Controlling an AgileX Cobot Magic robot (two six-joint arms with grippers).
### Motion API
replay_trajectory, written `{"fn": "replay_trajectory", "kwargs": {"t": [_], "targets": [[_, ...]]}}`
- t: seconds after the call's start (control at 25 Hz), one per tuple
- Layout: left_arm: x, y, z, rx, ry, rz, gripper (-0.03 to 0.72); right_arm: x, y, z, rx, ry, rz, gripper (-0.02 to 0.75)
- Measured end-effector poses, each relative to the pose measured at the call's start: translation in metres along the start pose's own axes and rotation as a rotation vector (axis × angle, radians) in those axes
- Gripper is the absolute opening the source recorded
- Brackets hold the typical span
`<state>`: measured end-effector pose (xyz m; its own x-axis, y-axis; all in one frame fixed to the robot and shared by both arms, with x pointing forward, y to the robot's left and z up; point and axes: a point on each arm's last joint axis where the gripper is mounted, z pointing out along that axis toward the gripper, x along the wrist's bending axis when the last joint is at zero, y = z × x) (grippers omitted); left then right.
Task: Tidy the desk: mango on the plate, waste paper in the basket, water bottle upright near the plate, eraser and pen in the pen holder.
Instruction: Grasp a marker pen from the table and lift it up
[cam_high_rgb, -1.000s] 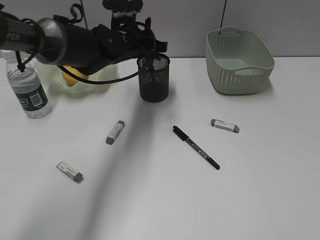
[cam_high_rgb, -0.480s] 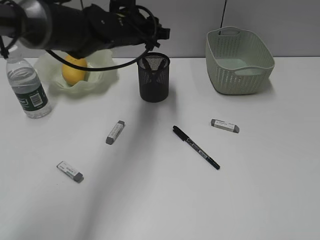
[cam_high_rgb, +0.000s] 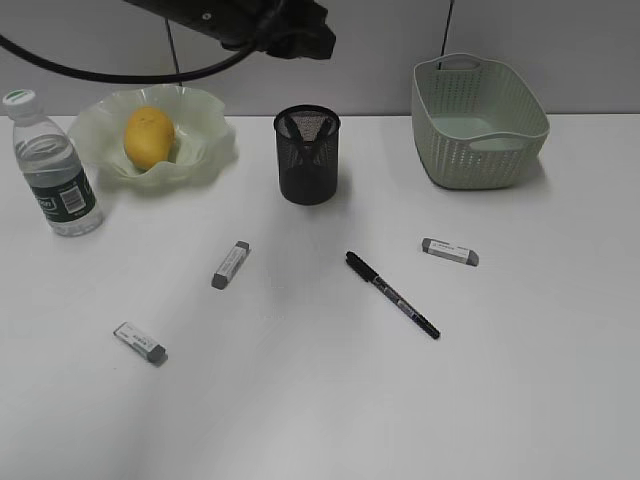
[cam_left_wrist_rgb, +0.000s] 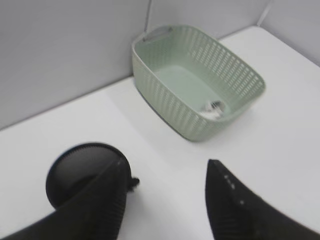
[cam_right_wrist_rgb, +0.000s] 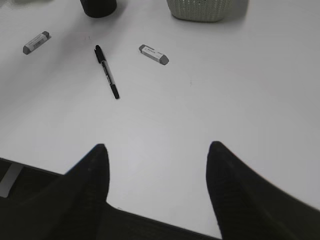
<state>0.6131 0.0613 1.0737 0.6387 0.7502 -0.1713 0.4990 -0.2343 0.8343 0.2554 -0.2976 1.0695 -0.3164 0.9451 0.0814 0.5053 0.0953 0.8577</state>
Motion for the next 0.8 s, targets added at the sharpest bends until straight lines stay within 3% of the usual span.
{"fn": "replay_trajectory", "kwargs": {"t": [0.16, 0.28, 0.44, 0.56, 0.8], "targets": [[0.005, -0.009, -0.025, 0.200, -0.049, -0.029, 0.393, 0.000, 0.000, 0.000, 0.000, 0.000, 0.000, 0.491], [0.013, -0.022, -0.041, 0.400, 0.011, -0.010, 0.393, 0.000, 0.000, 0.000, 0.000, 0.000, 0.000, 0.491], [0.025, -0.038, -0.062, 0.657, 0.161, 0.023, 0.393, 0.000, 0.000, 0.000, 0.000, 0.000, -0.001, 0.491], [0.031, -0.039, -0.080, 0.725, 0.249, 0.003, 0.393, 0.000, 0.000, 0.000, 0.000, 0.000, -0.001, 0.491], [0.038, -0.059, -0.119, 0.743, 0.297, -0.076, 0.393, 0.000, 0.000, 0.000, -0.001, 0.000, 0.000, 0.491]]}}
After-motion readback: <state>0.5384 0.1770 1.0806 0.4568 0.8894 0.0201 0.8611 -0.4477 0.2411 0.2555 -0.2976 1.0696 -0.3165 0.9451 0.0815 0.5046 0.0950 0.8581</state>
